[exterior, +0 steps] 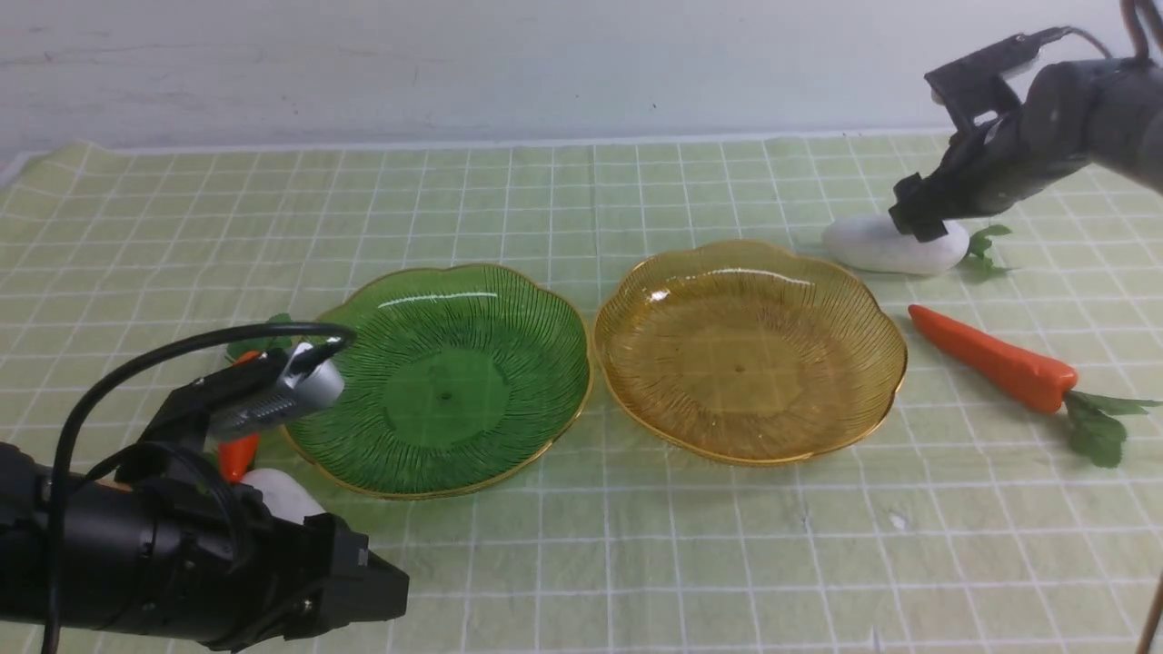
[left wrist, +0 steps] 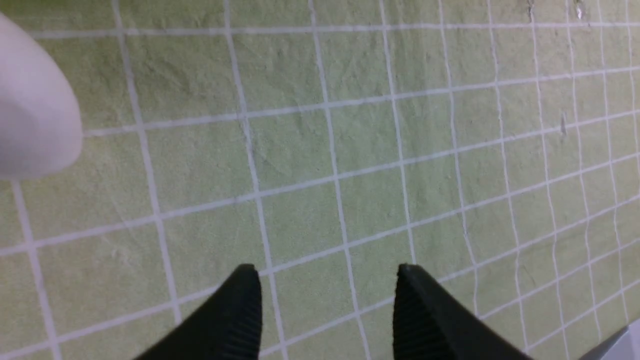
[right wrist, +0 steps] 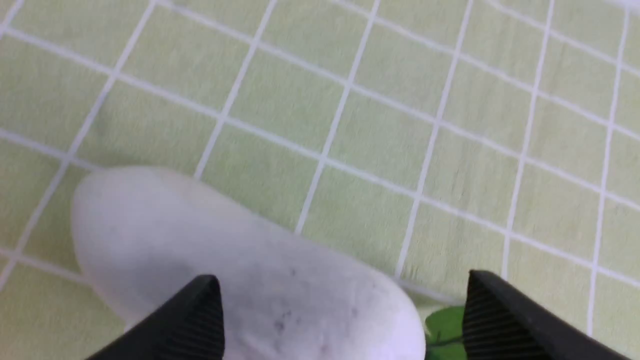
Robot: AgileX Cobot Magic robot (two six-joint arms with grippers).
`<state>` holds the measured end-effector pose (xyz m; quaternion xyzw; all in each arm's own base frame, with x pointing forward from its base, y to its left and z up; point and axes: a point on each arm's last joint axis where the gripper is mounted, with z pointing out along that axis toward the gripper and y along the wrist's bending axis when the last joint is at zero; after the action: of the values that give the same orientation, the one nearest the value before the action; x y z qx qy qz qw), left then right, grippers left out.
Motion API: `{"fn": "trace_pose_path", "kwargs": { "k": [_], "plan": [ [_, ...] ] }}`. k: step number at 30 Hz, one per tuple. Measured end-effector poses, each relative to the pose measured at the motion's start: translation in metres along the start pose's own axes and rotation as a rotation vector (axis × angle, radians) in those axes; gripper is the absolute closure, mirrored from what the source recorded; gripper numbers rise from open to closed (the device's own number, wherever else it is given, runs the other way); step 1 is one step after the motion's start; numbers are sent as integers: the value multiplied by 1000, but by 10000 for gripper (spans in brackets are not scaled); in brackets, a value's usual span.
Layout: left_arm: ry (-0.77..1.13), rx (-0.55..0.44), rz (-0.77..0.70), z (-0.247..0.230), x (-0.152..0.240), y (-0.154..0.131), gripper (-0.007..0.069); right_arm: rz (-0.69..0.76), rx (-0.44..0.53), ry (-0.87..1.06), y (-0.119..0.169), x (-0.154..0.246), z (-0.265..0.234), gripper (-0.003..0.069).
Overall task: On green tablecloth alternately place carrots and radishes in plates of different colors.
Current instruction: 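Place the white radish on the plate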
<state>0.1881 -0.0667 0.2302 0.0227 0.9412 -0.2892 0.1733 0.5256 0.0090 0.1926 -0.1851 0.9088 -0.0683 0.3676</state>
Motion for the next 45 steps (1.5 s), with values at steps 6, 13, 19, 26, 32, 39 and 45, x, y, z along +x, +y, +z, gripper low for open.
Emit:
{"fn": "trace_pose_path", "kwargs": {
  "k": [6, 13, 19, 26, 32, 39, 45],
  "plan": [
    [0, 0, 0, 0, 0, 0, 293, 273, -3, -75, 2, 0, 14, 70],
    [-10, -5, 3, 0, -1, 0, 293, 533, -20, -31, 4, 9, 24, 70],
    [-13, -6, 4, 0, -1, 1, 293, 577, -41, 204, -12, 17, 5, 76],
    [-28, -14, 4, 0, -3, 1, 293, 492, -39, 390, -30, 4, -32, 116],
    [-29, -14, 6, 0, -3, 1, 293, 318, -2, 286, -44, -22, -54, 125],
    [-29, -15, 6, 0, -3, 2, 293, 271, -34, 368, -25, -9, -49, 125],
    [-28, -14, 6, 0, -3, 1, 293, 73, -76, 411, -5, -5, -57, 125]
  ]
}}
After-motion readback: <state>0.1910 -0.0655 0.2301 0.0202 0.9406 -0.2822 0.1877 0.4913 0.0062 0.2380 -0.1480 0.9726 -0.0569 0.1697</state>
